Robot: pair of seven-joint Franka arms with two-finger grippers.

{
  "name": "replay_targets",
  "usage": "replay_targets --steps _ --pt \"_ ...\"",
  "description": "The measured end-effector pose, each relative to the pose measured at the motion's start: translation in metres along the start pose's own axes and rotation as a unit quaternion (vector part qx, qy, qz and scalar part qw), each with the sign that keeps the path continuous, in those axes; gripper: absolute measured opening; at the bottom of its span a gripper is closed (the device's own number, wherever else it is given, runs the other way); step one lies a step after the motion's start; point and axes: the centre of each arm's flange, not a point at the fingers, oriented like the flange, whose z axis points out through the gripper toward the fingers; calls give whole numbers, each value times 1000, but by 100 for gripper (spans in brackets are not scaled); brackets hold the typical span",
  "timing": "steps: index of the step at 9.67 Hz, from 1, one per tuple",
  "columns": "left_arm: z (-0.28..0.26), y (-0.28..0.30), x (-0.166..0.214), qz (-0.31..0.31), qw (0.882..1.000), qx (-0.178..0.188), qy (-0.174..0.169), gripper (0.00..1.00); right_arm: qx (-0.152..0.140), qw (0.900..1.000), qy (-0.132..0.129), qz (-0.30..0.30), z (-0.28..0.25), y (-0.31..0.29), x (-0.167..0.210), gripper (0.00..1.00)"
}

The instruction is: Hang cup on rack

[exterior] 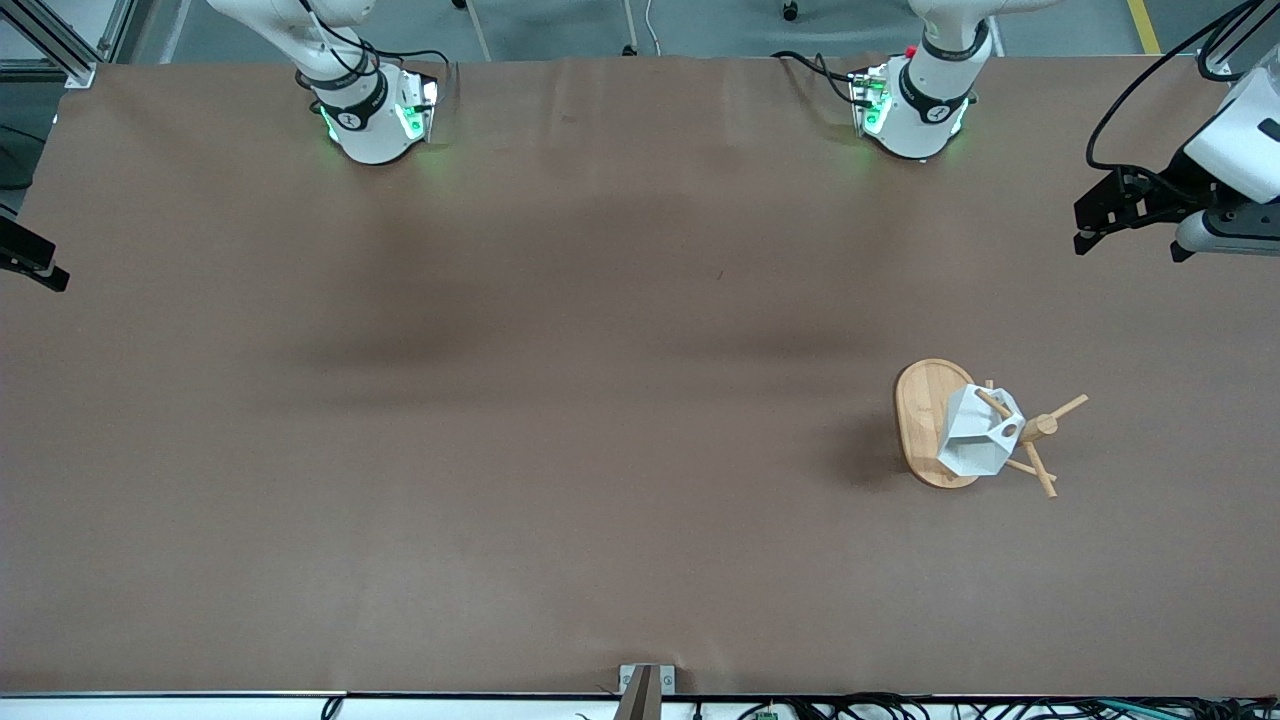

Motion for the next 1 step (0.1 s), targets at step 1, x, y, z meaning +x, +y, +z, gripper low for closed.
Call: replay_targets --steps 1 --pt "0 2 -1 -12 1000 -3 -5 100 0 1000 0 0 0 0 0 100"
